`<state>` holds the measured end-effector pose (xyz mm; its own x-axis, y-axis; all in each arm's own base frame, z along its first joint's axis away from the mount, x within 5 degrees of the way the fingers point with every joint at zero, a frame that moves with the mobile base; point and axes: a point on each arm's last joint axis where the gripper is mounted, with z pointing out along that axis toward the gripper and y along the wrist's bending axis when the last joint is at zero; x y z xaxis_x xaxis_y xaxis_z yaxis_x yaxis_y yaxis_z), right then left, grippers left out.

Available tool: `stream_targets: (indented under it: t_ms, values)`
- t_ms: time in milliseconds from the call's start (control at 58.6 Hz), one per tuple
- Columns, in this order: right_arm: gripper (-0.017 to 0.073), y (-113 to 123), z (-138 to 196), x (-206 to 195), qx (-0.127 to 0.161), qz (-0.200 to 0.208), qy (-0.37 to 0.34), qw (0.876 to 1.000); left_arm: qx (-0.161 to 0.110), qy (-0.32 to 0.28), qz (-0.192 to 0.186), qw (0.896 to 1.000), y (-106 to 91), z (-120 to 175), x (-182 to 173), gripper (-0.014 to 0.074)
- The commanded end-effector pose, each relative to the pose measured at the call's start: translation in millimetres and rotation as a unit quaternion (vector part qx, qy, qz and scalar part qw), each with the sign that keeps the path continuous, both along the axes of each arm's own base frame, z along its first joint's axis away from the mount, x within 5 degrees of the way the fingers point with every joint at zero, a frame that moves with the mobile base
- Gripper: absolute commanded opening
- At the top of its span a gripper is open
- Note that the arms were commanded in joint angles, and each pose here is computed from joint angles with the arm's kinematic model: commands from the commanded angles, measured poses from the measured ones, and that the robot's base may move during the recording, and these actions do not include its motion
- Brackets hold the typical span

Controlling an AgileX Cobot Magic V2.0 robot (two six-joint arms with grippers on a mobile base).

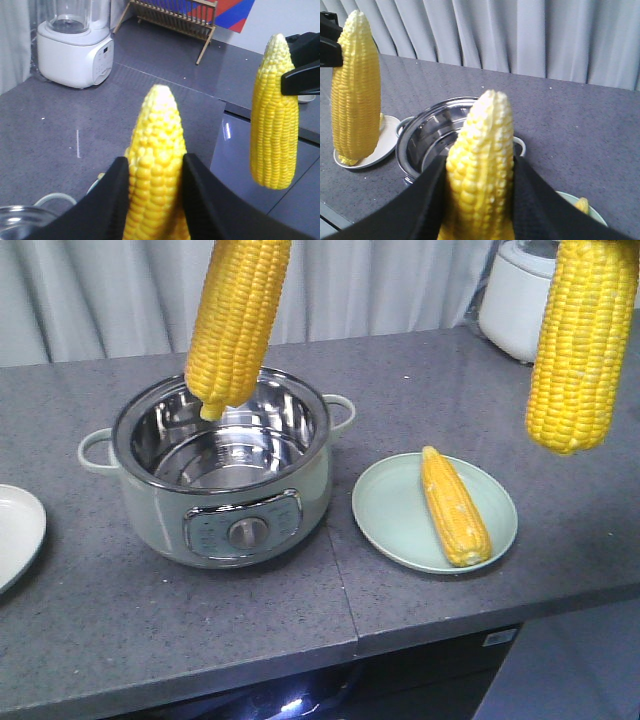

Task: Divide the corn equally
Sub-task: 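Turn the base away from the pot toward the other counter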

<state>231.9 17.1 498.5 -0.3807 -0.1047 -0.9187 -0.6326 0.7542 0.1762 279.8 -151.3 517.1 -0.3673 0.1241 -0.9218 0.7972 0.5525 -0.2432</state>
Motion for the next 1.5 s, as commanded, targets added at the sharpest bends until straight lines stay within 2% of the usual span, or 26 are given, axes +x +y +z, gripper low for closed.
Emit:
stream_targets:
  t_ms: [0, 1484]
  values:
    - [-0.0005, 3.2, 18.3, -11.2, 0.018, 0.0, -0.044, 0.999, -0.045, -0.034, 0.003, 0.998, 4.3, 24.1, -16.7, -0.0006]
    - [-0.0005, 3.3, 18.0, -11.4, 0.018, 0.002, -0.042, 0.999, -0.045, -0.034, 0.003, 0.998, 4.3, 24.1, -16.7, -0.0006]
